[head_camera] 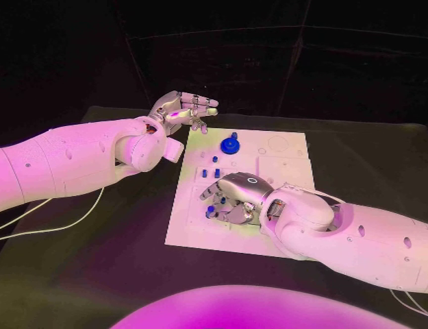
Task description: Assemble the parts on the task board
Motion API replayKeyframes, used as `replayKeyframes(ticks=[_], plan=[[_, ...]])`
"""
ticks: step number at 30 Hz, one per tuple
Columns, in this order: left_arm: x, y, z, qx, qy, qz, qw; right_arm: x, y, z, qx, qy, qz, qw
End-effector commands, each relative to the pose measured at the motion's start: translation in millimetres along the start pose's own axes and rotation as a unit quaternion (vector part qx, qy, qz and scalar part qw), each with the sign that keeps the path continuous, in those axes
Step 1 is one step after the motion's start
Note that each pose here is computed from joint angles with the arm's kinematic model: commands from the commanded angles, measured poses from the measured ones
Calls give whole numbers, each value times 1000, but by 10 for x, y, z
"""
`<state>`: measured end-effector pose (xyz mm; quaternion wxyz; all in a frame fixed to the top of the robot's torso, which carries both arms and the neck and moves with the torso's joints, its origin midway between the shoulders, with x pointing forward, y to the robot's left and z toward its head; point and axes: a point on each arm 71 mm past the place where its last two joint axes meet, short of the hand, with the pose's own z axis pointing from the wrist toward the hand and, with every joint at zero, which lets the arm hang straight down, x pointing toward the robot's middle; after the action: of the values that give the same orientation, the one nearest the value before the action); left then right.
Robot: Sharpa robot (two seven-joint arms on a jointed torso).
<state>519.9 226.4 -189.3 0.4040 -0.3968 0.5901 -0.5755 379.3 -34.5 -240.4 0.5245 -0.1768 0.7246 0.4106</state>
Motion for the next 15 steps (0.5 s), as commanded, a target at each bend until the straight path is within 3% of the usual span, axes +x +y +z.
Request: replayKeyframes(ticks=[1, 15], plan=[[8, -14, 5, 2, 5, -3, 1000, -10, 24, 4, -7, -4, 2, 1000], [2, -12, 5, 1, 5, -3, 1000, -14, 5, -11, -1, -5, 8, 1000]])
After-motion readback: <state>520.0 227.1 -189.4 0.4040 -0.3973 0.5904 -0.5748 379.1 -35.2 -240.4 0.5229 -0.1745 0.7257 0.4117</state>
